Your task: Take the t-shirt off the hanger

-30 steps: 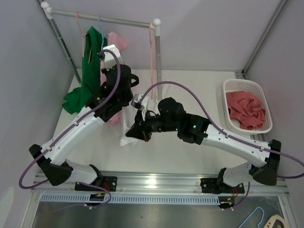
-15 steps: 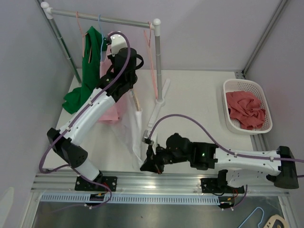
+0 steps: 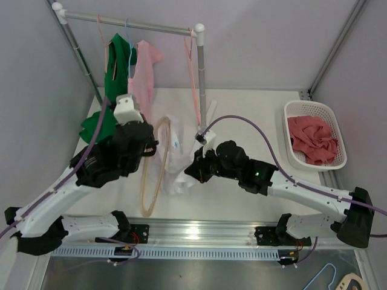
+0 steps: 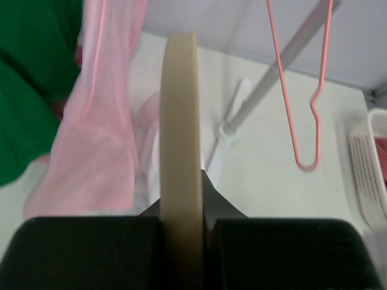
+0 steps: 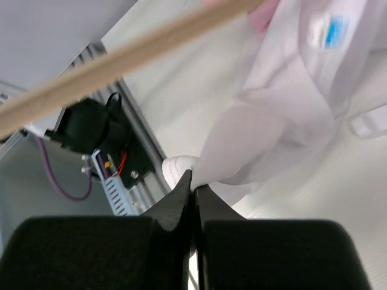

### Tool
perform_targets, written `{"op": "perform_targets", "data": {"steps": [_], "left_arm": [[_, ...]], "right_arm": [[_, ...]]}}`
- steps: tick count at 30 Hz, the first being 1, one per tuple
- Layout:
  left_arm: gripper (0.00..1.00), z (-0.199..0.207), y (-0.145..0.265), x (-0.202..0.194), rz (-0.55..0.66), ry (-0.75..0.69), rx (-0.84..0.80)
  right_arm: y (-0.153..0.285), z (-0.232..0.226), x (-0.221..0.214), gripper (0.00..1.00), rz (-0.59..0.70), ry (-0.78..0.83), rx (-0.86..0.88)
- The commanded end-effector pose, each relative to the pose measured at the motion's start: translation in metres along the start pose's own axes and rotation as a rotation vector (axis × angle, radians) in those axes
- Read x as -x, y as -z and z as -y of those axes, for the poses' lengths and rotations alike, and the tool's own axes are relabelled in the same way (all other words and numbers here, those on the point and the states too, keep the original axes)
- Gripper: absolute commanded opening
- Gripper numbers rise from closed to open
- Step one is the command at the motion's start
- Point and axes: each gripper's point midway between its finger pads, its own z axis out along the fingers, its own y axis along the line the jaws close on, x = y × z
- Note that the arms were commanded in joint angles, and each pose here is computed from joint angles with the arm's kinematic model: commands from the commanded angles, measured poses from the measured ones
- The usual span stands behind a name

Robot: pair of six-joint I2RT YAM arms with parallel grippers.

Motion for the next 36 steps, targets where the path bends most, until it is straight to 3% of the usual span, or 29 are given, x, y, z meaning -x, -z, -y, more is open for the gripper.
{"op": "perform_targets", "data": {"steps": [1, 7, 8, 10, 11, 13, 14, 20, 27, 35, 36], "left_arm": [[0.01, -0.037, 0.031, -0.045, -0.124, 0.018, 0.045], [0.01, -0.076, 0.076, -0.074, -0.226, 0.087, -0.064], [0.01, -0.084, 0.079, -0.076, -0.228, 0.081, -0.066], [0.01, -0.095, 0.081, -0.072, -0.201, 0.063, -0.076], [0.01, -0.094, 0.083, -0.063, -0.167, 0.081, -0.114], [0.01, -0.102, 0.084, -0.048, -0.11, 0.029, -0.12], [0.01, -0.105, 0.085, -0.042, -0.088, 0.016, -0.123], [0.01, -0.114, 0.097, 0.01, 0.059, -0.015, -0.189], [0.01, -0.107, 0.119, 0.053, 0.146, -0.004, -0.334], [0.01, -0.071, 0.129, 0.083, 0.226, -0.022, -0.464], [0.01, -0.068, 0.13, 0.089, 0.244, -0.042, -0.472]], "right_arm": [[-0.007, 0.012, 0.022, 0.0, 0.052, 0.029, -0.057], [-0.046, 0.037, 0.011, 0.0, -0.019, 0.037, -0.137], [-0.053, 0.036, 0.016, 0.13, -0.016, 0.044, -0.138], [-0.074, 0.044, 0.003, 0.29, -0.063, 0.044, -0.158], [-0.081, 0.047, 0.001, 0.47, -0.071, 0.044, -0.163], [-0.094, 0.052, 0.007, 0.72, -0.064, 0.043, -0.187], [-0.105, 0.064, 0.0, 0.98, -0.082, 0.043, -0.235], [-0.151, 0.095, 0.007, 1.0, -0.121, 0.091, -0.39], [-0.21, 0.134, -0.071, 0.99, -0.308, 0.099, -0.499], [-0.187, 0.171, -0.131, 0.99, -0.462, 0.086, -0.647], [-0.183, 0.166, -0.14, 0.92, -0.49, 0.068, -0.622]]}}
